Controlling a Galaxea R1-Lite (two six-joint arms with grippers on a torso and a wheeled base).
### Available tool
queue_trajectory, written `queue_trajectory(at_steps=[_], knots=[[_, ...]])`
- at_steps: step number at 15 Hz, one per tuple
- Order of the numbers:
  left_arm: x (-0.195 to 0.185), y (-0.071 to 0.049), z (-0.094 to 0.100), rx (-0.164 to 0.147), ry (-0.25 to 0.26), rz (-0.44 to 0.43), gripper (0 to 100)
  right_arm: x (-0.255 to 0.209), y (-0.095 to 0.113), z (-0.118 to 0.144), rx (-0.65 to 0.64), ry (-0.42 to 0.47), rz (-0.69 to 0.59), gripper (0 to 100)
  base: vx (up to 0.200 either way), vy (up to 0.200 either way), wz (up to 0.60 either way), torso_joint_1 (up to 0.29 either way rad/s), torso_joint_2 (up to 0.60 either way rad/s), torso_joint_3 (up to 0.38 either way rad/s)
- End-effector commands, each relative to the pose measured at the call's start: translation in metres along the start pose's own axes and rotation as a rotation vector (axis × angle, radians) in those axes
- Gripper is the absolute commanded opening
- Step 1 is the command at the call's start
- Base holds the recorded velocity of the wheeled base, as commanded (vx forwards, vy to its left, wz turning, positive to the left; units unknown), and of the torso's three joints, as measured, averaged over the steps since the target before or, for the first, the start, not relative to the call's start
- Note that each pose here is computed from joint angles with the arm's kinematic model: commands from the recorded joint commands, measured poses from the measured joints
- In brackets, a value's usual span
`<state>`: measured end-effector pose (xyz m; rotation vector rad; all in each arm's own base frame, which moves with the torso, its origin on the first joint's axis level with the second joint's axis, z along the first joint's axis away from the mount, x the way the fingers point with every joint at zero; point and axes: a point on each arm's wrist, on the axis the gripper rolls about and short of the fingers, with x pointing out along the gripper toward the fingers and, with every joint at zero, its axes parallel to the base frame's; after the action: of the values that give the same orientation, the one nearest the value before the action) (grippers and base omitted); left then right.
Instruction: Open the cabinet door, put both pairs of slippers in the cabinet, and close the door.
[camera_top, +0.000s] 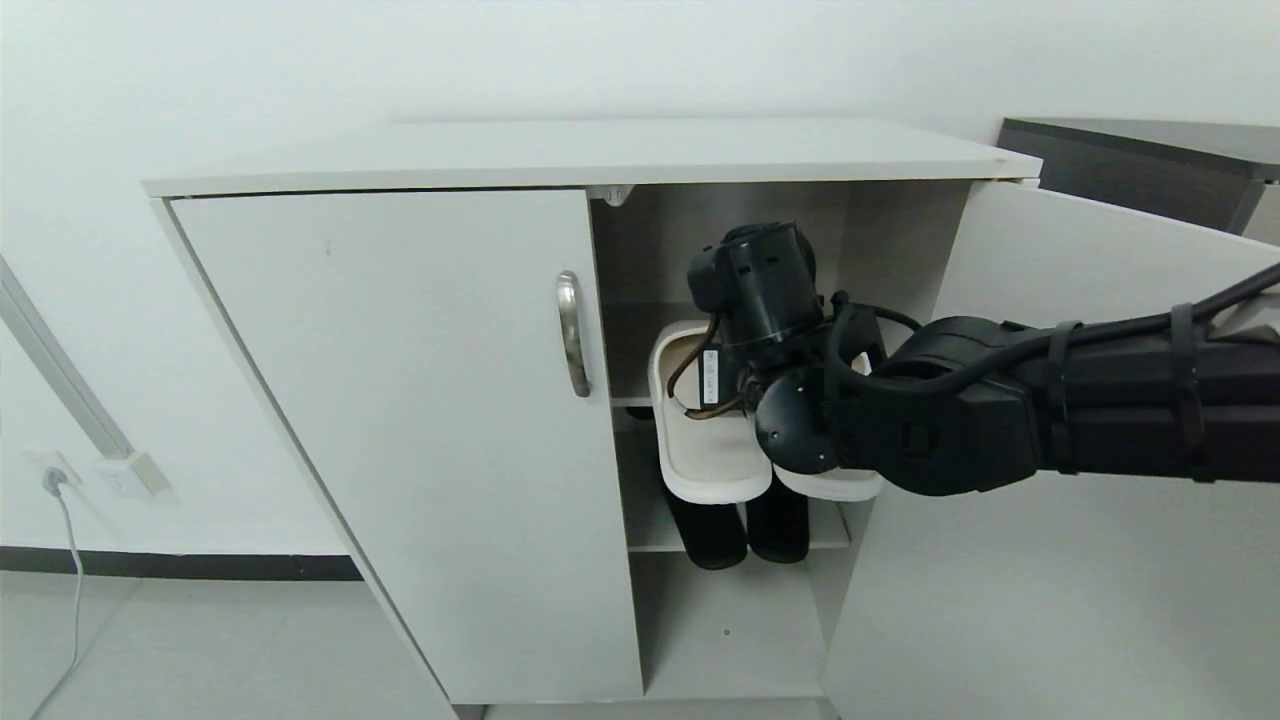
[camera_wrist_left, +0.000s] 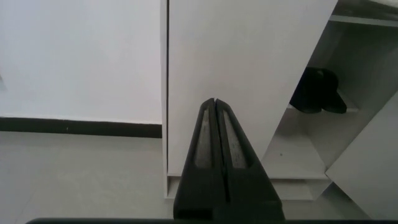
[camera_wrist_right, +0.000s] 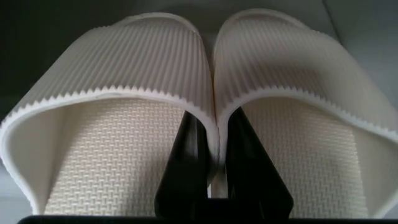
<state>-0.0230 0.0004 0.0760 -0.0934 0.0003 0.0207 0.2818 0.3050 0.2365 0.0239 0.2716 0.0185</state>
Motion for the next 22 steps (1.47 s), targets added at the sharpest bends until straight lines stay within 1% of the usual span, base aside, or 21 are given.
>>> queue_trajectory(at_steps=[1,4,8,11,15,18,22], knots=[[0.0,0.0,0.0,0.0,0.0,0.001,0,0.001,0.001,-0.001,-0.003,-0.005,0.002,0,0.0,0.0,0.0,0.0,0.0,0.0],[0.0,0.0,0.0,0.0,0.0,0.001,0,0.017,-0.002,0.001,-0.005,-0.045,-0.011,0,0.0,0.0,0.0,0.0,0.0,0.0],[0.0,0.0,0.0,-0.002,0.0,0.001,0,0.048,0.003,-0.007,-0.042,-0.108,-0.004,0,0.0,0.0,0.0,0.0,0.0,0.0],[0.0,0.0,0.0,-0.002,0.0,0.001,0,0.062,0.001,0.0,-0.027,-0.119,0.007,0,0.0,0.0,0.0,0.0,0.0,0.0],[0.0,0.0,0.0,-0.002,0.0,0.001,0,0.076,-0.004,0.012,-0.018,-0.121,-0.019,0,0.0,0.0,0.0,0.0,0.0,0.0],[0.0,0.0,0.0,-0.002,0.0,0.001,0,0.084,-0.001,0.019,-0.014,-0.112,-0.011,0,0.0,0.0,0.0,0.0,0.0,0.0],[0.0,0.0,0.0,-0.003,0.0,0.002,0,0.095,-0.001,0.009,-0.034,-0.085,-0.025,0,0.0,0.0,0.0,0.0,0.0,0.0]])
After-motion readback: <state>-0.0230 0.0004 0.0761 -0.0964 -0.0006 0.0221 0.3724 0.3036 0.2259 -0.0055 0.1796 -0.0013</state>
